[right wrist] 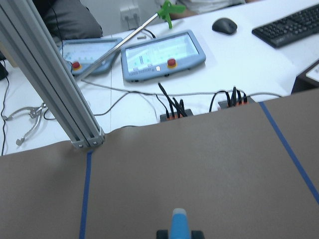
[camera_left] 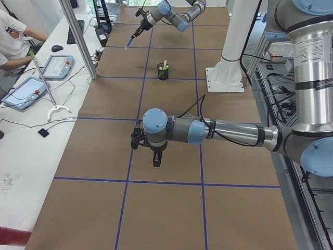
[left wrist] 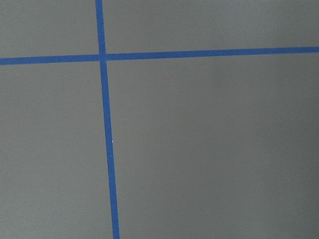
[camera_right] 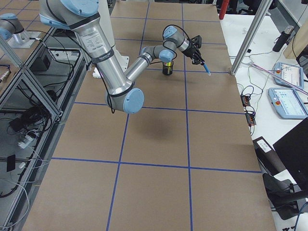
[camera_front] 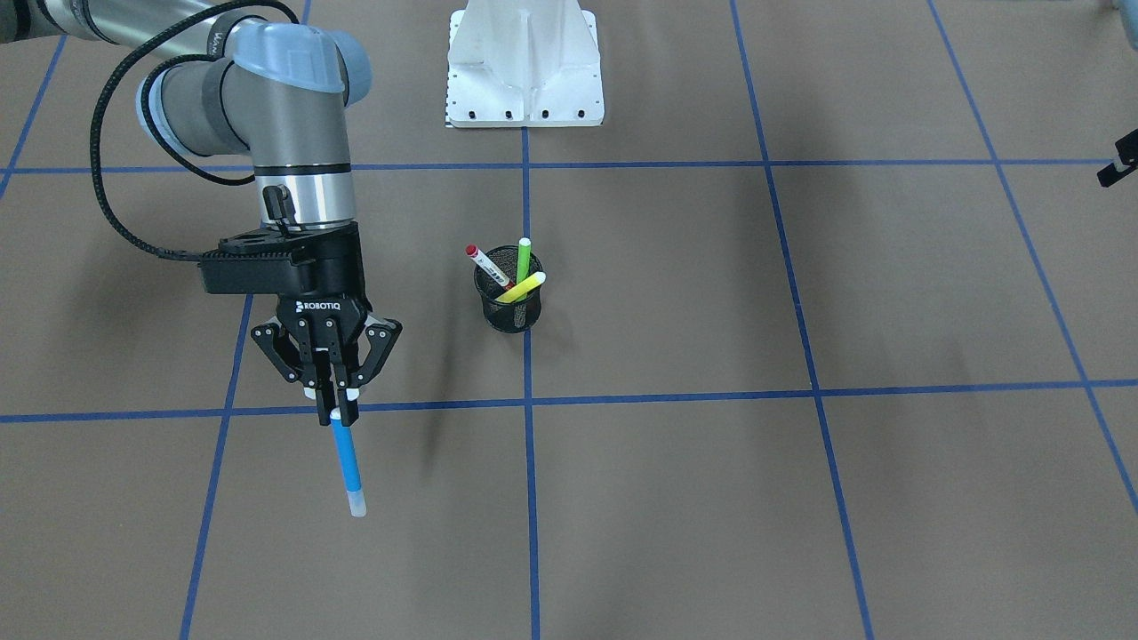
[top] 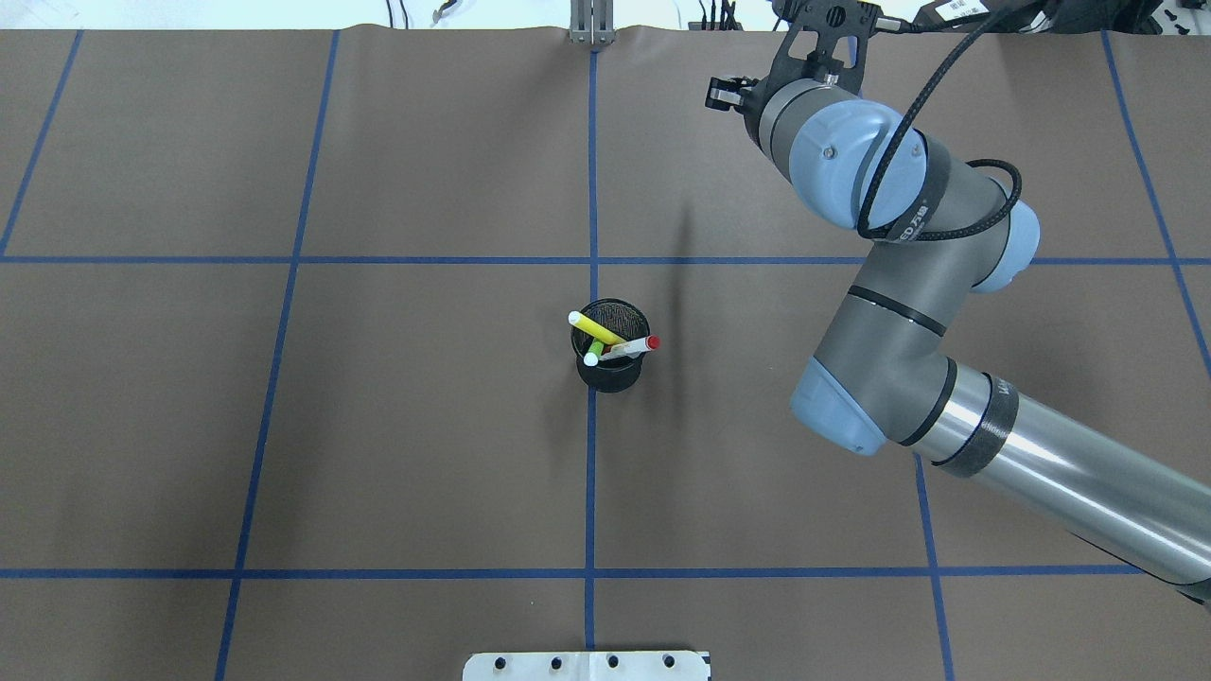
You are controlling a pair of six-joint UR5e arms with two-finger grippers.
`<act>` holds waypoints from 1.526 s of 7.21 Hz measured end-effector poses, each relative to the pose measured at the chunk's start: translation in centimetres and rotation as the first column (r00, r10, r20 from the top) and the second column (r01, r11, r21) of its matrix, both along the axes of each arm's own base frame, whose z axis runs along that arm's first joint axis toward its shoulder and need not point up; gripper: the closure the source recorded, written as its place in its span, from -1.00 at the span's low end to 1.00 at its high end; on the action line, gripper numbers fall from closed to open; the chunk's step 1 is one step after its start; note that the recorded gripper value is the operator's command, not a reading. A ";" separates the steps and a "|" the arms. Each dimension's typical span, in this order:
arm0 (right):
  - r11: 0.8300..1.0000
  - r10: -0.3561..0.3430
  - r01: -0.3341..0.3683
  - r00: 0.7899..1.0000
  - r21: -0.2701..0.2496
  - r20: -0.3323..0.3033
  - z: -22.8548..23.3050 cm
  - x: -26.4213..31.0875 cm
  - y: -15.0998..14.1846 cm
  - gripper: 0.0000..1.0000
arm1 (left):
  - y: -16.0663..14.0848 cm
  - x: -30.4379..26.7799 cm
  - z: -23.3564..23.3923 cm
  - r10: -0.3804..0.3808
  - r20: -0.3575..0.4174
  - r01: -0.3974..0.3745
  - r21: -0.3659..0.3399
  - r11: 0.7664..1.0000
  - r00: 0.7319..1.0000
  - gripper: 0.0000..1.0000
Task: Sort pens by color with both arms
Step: 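Carry the blue marker farther from the robot and set it down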
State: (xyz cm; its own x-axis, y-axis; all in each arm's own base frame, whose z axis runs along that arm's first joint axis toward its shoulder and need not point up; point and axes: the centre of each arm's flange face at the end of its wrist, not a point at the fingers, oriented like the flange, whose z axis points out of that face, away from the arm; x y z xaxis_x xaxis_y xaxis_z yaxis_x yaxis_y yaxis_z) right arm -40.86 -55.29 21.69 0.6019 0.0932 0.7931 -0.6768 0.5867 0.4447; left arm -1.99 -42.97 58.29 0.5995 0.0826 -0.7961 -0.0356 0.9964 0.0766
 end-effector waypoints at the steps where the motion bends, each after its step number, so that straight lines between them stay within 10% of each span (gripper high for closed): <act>1: 0.998 0.043 -0.044 0.999 0.055 0.016 0.7 -0.8 -0.2 1.00 | 0.0 0.0 -0.1 -0.001 0.000 0.001 0.003 1.000 1.000 -1.00; 11: 0.995 0.012 0.001 0.992 0.101 -0.129 8.9 -9.2 -1.9 1.00 | 0.0 0.0 -1.4 -0.001 -0.003 0.002 0.029 1.000 1.000 -1.00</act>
State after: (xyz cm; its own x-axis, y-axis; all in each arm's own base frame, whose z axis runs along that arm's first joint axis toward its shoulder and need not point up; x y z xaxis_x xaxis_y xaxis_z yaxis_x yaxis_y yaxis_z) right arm -50.08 -57.23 30.62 0.6999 0.0206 0.7140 -0.6127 0.5310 0.5853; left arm -1.96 -42.95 56.88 0.5975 0.1047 -0.7950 -0.0339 0.9939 0.1054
